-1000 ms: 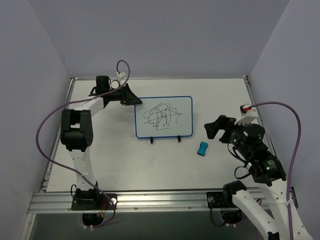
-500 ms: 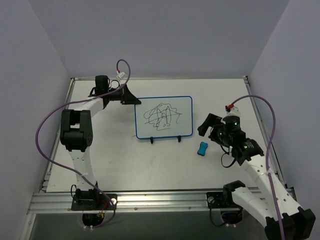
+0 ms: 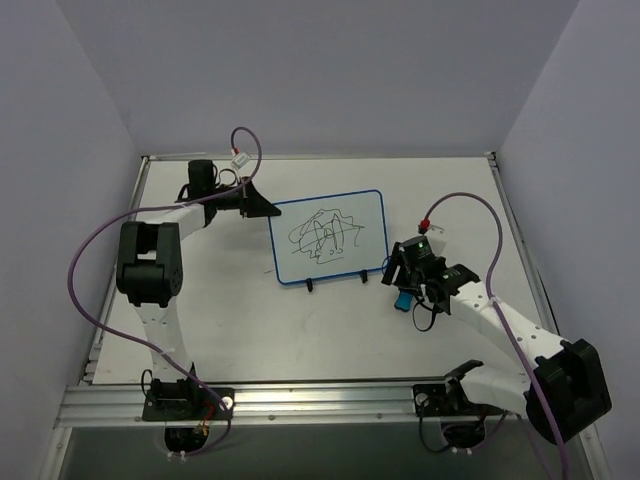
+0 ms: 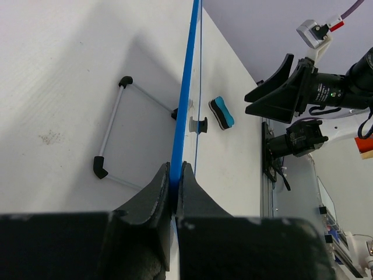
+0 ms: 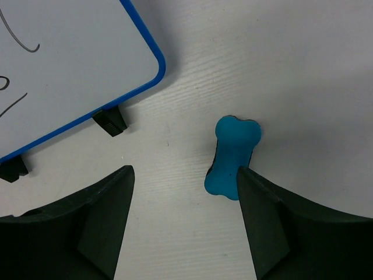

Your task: Erase the whiteboard

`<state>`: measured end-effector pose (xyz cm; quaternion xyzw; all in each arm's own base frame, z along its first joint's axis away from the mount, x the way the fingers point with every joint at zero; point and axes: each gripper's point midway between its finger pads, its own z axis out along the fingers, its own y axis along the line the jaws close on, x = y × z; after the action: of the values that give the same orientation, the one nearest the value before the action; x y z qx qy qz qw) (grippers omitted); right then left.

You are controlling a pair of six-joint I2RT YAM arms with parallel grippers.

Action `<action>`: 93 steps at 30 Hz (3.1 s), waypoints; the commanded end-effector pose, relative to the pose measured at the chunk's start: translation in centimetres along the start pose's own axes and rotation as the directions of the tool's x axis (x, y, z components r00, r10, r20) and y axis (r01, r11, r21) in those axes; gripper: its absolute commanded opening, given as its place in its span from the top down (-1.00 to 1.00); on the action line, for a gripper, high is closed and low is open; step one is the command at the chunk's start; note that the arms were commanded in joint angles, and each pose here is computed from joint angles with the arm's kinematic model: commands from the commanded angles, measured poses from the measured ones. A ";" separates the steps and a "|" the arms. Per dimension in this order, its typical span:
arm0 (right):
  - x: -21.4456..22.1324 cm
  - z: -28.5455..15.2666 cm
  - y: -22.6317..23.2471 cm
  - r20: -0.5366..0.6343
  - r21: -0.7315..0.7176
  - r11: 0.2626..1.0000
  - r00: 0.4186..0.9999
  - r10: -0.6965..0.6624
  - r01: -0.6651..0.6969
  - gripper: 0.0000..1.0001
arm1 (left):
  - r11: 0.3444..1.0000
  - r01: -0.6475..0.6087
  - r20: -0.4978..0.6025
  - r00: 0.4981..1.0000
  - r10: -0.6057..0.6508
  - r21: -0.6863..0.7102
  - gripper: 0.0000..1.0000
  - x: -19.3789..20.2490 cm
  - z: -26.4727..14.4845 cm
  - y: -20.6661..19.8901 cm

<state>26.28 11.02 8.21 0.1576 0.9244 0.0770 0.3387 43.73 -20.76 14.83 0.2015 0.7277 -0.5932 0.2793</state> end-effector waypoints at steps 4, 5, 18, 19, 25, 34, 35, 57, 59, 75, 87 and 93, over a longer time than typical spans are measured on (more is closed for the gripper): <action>1.0 0.5 -2.5 0.034 0.149 0.989 0.999 -0.002 -0.003 -0.29 | 0.972 -0.197 0.088 0.974 0.209 -0.127 0.95 -1.4 -1.6 0.9; 1.1 0.6 -2.6 0.032 0.157 0.988 0.999 -0.005 0.000 -0.27 | 0.963 -0.240 0.109 0.961 0.253 -0.118 0.95 -2.0 -1.8 0.6; 3.4 3.5 -4.0 -0.063 0.238 0.971 0.998 -0.012 0.027 -0.24 | 0.968 -0.241 0.206 0.946 0.250 -0.067 0.95 -3.1 -3.3 -0.7; 3.6 3.5 -4.2 -0.066 0.245 0.969 0.998 -0.007 0.023 -0.15 | 0.968 -0.241 0.206 0.946 0.250 -0.068 0.95 -3.1 -3.3 -0.6; 3.5 3.4 -4.1 -0.058 0.236 0.972 0.998 -0.002 0.016 0.01 | 0.967 -0.243 0.197 0.947 0.255 -0.080 0.95 -2.8 -3.2 -0.9; 3.8 3.8 -4.4 -0.075 0.262 0.965 0.997 -0.010 0.029 0.10 | 0.960 -0.252 0.155 0.951 0.269 -0.119 0.95 -2.1 -2.6 -0.3; 3.8 3.8 -4.4 -0.075 0.262 0.965 0.997 -0.010 0.029 0.12 | 0.961 -0.252 0.152 0.951 0.268 -0.116 0.95 -2.0 -2.4 -0.3; -6.1 -0.4 8.5 0.251 -0.027 0.982 0.952 -0.177 0.189 1.00 | 0.955 -0.242 0.116 0.958 0.264 -0.172 0.95 -0.8 -2.1 1.0; -6.4 -1.5 13.2 0.315 -0.138 0.949 0.921 -0.228 0.282 1.00 | 0.956 -0.239 0.111 0.959 0.260 -0.169 0.95 -0.6 -1.9 0.9; -1.9 3.6 29.7 0.545 -0.101 0.785 0.695 -0.470 0.611 1.00 | 0.953 -0.247 0.089 0.960 0.265 -0.177 0.95 0.1 -1.7 1.2; -4.9 6.1 25.5 0.521 -0.051 0.862 0.750 -0.407 0.504 1.00 | 0.947 -0.277 0.064 0.955 0.290 -0.162 0.95 0.5 -1.0 0.3; -8.8 9.1 18.9 0.452 -0.004 0.911 0.813 -0.366 0.412 1.00 | 0.944 -0.286 0.056 0.953 0.298 -0.166 0.95 0.6 -0.9 0.1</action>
<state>40.18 33.51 13.47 -0.0976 0.8080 0.0845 0.5749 42.65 -18.68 14.73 0.1885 0.7367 -0.5446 0.3538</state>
